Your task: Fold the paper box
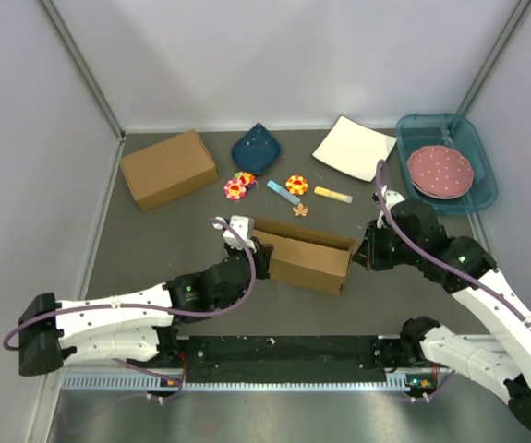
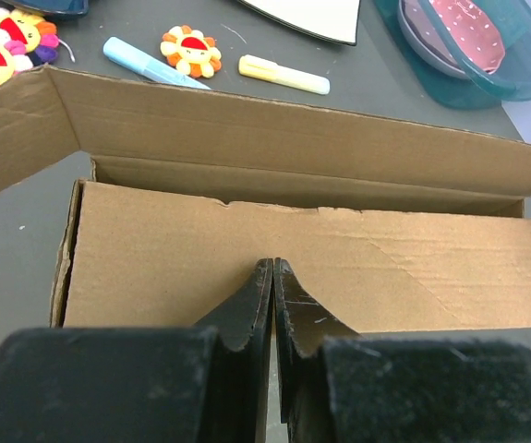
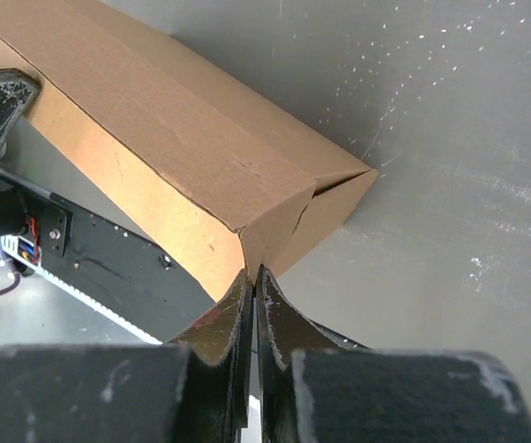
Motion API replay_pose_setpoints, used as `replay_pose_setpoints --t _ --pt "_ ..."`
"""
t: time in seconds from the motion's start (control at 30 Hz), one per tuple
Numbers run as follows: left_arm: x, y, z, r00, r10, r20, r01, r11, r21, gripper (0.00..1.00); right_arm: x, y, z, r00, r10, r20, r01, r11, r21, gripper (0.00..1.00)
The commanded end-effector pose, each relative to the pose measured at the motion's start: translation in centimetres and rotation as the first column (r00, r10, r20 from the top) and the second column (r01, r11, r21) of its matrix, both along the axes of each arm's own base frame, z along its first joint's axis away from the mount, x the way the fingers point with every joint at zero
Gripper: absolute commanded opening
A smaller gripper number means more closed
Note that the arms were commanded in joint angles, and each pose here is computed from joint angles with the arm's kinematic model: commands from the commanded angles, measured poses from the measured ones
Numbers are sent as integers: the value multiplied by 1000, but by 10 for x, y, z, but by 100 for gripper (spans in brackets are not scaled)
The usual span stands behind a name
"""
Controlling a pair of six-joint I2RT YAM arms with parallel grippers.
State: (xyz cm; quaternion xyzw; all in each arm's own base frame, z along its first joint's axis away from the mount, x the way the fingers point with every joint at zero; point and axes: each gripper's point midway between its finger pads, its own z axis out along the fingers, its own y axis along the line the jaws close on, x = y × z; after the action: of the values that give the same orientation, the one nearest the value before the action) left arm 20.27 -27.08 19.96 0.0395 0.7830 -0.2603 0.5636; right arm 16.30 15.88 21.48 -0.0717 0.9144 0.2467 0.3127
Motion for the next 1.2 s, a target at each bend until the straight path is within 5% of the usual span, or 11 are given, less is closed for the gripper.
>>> replay_pose_setpoints --t 0.0,1.17 --pt "-5 8 -29 998 8 -56 -1 992 124 9 0 14 34 998 24 49 -29 995 95 0" --pt "-7 8 -48 997 46 -65 -33 982 185 8 5 22 42 999 -19 29 14 986 164 0"
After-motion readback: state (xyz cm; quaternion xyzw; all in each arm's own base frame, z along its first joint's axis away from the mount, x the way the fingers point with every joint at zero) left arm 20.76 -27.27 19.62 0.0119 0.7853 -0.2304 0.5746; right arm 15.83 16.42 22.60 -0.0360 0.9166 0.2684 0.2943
